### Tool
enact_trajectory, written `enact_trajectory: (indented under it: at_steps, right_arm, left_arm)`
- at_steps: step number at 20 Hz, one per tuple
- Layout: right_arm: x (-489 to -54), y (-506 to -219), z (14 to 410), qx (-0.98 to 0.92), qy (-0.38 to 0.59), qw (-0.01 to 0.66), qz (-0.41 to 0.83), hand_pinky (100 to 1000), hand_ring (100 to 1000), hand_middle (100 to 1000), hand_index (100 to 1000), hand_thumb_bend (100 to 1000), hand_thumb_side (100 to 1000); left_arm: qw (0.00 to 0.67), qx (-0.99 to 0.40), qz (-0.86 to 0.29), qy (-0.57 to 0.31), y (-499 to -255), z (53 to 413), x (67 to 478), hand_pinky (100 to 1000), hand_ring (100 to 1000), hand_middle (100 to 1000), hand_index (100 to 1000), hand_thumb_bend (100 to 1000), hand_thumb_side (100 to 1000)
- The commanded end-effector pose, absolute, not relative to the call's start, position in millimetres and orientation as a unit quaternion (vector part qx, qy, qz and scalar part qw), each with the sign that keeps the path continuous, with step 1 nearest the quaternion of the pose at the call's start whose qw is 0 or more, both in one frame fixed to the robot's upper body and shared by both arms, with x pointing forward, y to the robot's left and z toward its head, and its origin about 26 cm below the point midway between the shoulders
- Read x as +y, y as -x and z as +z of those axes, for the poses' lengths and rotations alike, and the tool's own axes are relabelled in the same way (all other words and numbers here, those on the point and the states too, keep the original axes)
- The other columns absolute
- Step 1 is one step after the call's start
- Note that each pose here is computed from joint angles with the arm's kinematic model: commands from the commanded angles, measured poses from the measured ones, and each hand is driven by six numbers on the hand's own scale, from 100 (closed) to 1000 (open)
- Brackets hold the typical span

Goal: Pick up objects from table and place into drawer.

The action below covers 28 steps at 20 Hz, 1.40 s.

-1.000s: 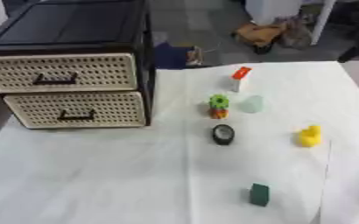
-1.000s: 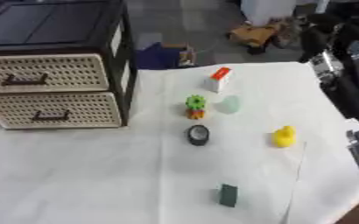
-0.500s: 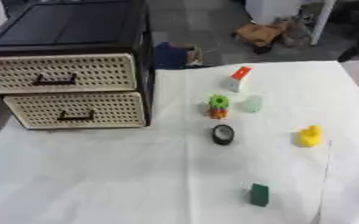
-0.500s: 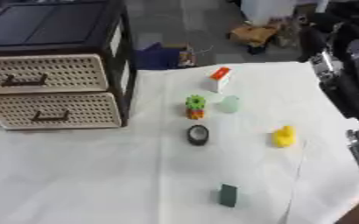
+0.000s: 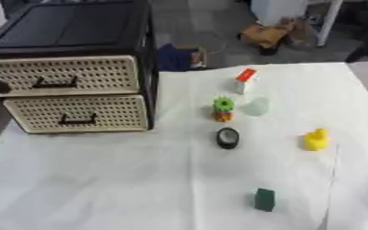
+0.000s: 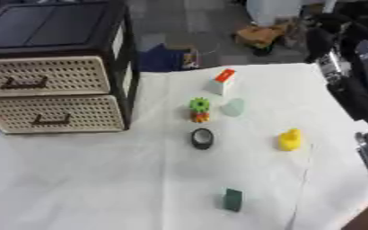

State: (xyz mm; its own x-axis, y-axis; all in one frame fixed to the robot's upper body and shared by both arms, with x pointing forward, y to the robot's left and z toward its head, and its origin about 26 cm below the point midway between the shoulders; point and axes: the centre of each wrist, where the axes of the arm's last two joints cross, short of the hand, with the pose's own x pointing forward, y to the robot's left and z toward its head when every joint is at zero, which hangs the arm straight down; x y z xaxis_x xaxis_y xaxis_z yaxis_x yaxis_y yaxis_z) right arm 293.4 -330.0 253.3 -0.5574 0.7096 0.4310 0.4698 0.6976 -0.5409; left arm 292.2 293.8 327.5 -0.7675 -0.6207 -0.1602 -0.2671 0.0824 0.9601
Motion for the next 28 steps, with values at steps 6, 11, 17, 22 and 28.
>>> enact_trajectory:
  at_steps: [6, 11, 17, 22, 28]
  right_arm:
    - [-328, -291, 265, -0.865, 0.345, 0.303, 0.201, 648, 525, 673, 865, 442, 1000]
    - [-328, -291, 264, -0.864, 0.346, 0.305, 0.201, 648, 523, 671, 864, 444, 1000]
    - [-328, -291, 264, -0.864, 0.345, 0.306, 0.201, 649, 523, 668, 855, 444, 1000]
    - [-327, -291, 264, -0.865, 0.343, 0.305, 0.202, 649, 523, 663, 853, 441, 1000]
    - [-326, -291, 265, -0.866, 0.343, 0.305, 0.202, 650, 523, 659, 851, 446, 1000]
  left_arm:
    - [0.184, -0.684, -0.633, -0.313, -304, 350, 286, 100, 100, 100, 791, 100, 1000]
    - [0.208, -0.67, -0.634, -0.324, -320, 363, 281, 100, 100, 100, 793, 100, 1000]
    - [0.237, -0.646, -0.636, -0.349, -333, 373, 273, 100, 100, 100, 814, 100, 1000]
    - [0.24, -0.617, -0.655, -0.364, -341, 378, 266, 100, 100, 100, 849, 100, 1000]
    - [0.254, -0.584, -0.682, -0.358, -350, 379, 265, 100, 100, 100, 832, 423, 1000]
